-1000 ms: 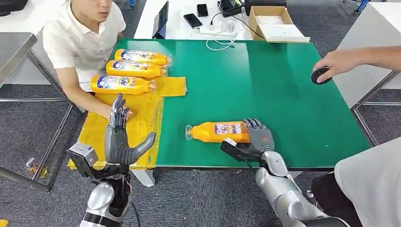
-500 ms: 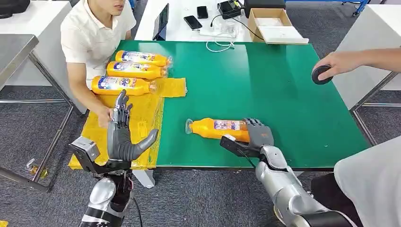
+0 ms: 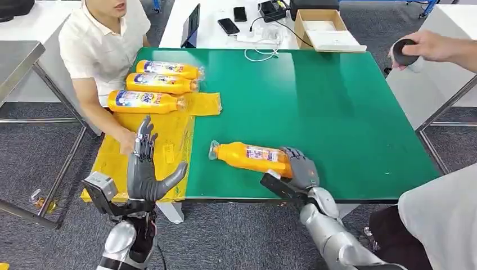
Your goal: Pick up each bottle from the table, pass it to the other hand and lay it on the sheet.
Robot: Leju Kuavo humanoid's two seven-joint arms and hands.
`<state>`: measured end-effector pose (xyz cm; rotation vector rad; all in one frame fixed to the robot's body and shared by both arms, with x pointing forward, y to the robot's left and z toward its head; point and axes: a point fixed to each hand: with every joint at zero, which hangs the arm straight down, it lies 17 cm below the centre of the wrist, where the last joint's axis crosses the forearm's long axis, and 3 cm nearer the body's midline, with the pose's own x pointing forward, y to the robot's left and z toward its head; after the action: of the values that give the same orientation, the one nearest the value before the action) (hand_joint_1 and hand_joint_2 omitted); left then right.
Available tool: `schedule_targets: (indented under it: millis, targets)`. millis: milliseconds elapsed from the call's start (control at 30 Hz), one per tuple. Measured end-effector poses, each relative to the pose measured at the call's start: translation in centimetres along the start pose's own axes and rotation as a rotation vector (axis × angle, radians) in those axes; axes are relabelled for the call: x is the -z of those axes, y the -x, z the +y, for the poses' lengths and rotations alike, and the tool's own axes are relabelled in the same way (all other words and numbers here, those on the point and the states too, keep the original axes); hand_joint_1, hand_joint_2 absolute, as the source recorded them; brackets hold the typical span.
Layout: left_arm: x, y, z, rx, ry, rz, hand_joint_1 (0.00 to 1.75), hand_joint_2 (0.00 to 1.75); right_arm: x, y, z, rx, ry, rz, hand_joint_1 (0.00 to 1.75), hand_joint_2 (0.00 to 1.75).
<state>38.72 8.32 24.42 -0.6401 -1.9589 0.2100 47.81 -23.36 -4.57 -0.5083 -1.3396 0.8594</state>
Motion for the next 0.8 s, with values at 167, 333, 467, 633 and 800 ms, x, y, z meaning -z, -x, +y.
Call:
schedule_targets:
  millis: [167,333,467,633,800]
  targets:
    - [-0.4,0.1,0.2,0.0,-0.006,0.013,0.0,1.75,-0.1,-0.5,0.1,0.059,0.025,-0.007,1.75,1.75]
    - [-0.8,1.4,1.4,-0.004,-0.059,0.076,0.0,1.75,-0.6,-1.8,-1.2,0.242,0.135,-0.064,1.75,1.75]
    - [-1.5,2.5,2.3,-0.023,-0.099,0.121,0.0,1.75,-1.1,-3.1,-2.1,0.412,0.21,-0.108,1.75,1.75]
    - [-2.0,2.5,2.8,-0.028,-0.107,0.112,0.0,1.75,-1.4,-4.7,-4.0,0.511,0.287,-0.154,1.75,1.75]
    - [-2.0,2.9,2.6,-0.036,-0.092,0.124,0.0,1.75,-1.2,-7.1,-5.0,0.574,0.314,-0.215,1.75,1.75]
